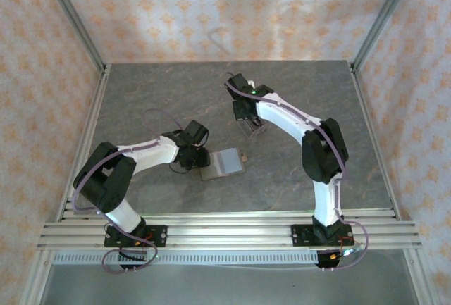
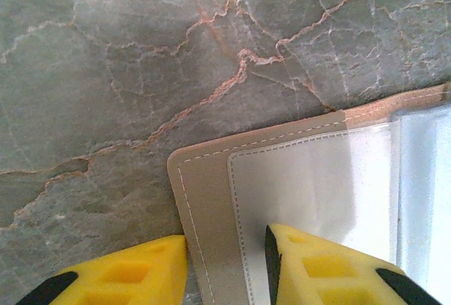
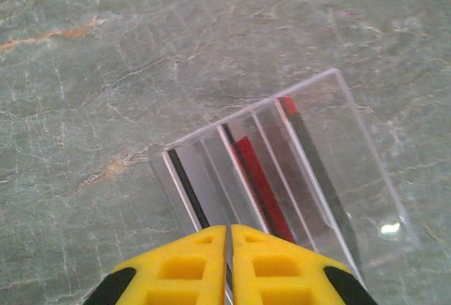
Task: Put the credit cards into the card holder
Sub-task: Pick up the credit card from the storage box.
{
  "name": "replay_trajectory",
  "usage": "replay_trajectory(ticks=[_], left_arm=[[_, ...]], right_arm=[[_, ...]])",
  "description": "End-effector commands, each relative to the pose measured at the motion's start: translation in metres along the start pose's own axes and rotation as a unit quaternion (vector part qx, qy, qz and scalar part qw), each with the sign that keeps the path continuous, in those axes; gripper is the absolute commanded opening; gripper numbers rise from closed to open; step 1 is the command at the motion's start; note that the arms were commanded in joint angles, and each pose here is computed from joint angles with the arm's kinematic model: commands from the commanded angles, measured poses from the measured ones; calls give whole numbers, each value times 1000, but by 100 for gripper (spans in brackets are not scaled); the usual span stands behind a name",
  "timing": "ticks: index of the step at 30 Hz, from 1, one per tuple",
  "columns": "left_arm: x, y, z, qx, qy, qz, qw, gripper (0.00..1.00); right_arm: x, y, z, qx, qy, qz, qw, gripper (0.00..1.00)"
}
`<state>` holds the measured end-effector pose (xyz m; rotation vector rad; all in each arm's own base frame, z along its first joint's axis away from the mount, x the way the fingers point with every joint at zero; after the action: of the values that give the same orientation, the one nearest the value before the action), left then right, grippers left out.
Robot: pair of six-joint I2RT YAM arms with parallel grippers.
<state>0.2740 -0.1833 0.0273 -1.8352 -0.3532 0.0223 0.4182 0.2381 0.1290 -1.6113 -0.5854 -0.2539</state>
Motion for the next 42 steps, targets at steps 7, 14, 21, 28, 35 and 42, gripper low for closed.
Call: replay_trajectory(ticks=[7,14,21,28,35,42], left_arm=[[-13,14,-4,-2,20,20,1000,35],[-14,15,-5,-5,19,24,1000,35],[-13,15,-4,-4,18,23,1000,35],[-14,15,-4,-4,18,23,1000,35],[-14,15,-4,-3,17,23,1000,35],[-14,15,-3,-2,17,23,1000,35]], right_arm=[[-8,25,12,-20,-52,38,998,12],[-10,36,10,-40,-66,49,996,15],[-18,46,12,-39,-72,65,995,16],[-27,51,17,-24,-71,80,994,19],[-31,49,20,-13,-71,87,994,22],[-32,49,18,-18,-75,90,993,21]])
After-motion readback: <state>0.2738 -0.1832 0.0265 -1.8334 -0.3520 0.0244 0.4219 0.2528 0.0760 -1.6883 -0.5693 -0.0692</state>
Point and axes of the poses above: each hand's point on the last joint's axis, 136 mm out from that joint toward the fingers, its own y axis out along the fingers, its own z axis along the line the jaws close on, x = y × z, the point moved 1 cm from there along -y, back along the fingers, and after that the axes turned 4 degrees about -y, right-handed, at the moved point
